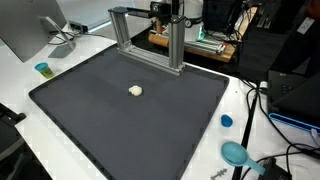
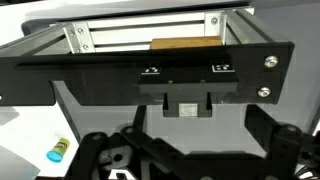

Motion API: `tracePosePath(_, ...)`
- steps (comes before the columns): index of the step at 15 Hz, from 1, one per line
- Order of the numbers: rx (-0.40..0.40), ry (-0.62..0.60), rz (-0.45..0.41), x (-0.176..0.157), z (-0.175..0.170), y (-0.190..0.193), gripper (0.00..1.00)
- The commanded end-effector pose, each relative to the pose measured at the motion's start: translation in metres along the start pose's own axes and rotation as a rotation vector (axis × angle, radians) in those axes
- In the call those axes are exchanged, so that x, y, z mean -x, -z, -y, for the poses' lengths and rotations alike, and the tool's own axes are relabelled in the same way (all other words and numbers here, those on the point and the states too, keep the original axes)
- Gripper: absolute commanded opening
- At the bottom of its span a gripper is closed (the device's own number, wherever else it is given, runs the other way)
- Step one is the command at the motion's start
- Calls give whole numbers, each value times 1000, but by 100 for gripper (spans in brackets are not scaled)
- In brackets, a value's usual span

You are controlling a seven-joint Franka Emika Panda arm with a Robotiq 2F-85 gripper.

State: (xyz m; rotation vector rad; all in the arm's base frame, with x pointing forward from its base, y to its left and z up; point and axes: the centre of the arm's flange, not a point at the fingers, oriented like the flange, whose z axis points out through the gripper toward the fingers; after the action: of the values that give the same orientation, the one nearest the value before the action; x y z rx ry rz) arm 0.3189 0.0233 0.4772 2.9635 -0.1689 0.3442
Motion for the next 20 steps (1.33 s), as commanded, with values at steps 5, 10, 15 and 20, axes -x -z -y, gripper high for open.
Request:
tracePosePath(5, 22, 24, -8, -2, 3, -5, 100)
tracePosePath(10, -4, 11, -21, -4, 5, -3, 100)
tracePosePath(15, -24, 26, -14, -12, -2, -14, 100)
tracePosePath(20, -43, 39, -2, -12, -8, -26, 100)
